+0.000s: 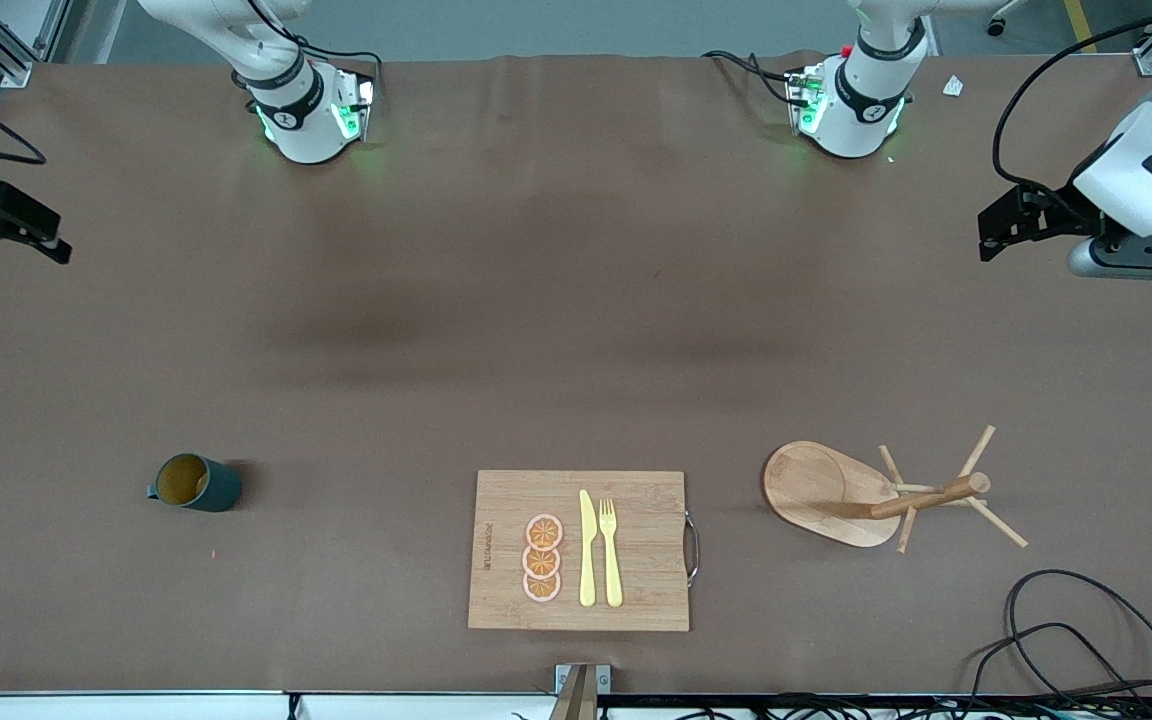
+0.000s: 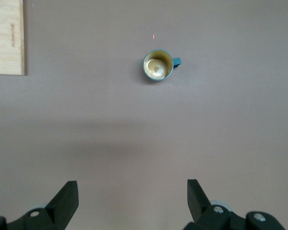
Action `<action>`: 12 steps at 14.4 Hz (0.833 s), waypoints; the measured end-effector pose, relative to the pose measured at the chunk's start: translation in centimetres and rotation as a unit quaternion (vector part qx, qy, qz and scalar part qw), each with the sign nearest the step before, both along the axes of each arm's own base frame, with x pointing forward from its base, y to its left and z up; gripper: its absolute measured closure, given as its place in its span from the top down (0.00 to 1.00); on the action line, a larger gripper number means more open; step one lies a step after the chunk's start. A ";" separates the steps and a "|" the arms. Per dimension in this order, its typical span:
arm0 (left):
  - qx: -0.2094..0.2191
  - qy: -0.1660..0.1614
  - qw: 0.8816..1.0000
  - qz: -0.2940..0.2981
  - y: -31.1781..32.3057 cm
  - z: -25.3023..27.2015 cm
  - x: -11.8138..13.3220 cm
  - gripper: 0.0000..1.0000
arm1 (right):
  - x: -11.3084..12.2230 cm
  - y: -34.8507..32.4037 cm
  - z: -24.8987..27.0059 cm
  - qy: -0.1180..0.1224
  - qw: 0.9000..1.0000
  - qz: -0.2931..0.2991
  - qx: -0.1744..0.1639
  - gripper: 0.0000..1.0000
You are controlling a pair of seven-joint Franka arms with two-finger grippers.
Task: Pass cup and hang on rack
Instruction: 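Lower the right gripper onto the teal mug rim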
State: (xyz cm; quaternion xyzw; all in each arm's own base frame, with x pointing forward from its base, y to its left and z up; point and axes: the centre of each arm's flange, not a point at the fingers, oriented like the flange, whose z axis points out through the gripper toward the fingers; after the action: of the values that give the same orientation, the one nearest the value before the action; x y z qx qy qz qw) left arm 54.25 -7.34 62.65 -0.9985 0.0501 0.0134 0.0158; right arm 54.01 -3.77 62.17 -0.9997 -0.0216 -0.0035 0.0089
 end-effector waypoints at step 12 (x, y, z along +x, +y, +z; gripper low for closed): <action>0.000 0.003 1.000 -0.005 -0.4 -0.3 0.2 1.00 | 15.8 1.5 -28.9 -0.043 0.998 -0.040 0.020 1.00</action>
State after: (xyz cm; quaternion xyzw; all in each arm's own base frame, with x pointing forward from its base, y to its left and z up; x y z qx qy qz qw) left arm 54.41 -7.70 62.32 -0.9982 0.0551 0.0166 0.0156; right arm 69.77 -2.27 33.30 -0.9983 0.0181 -0.0469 0.0280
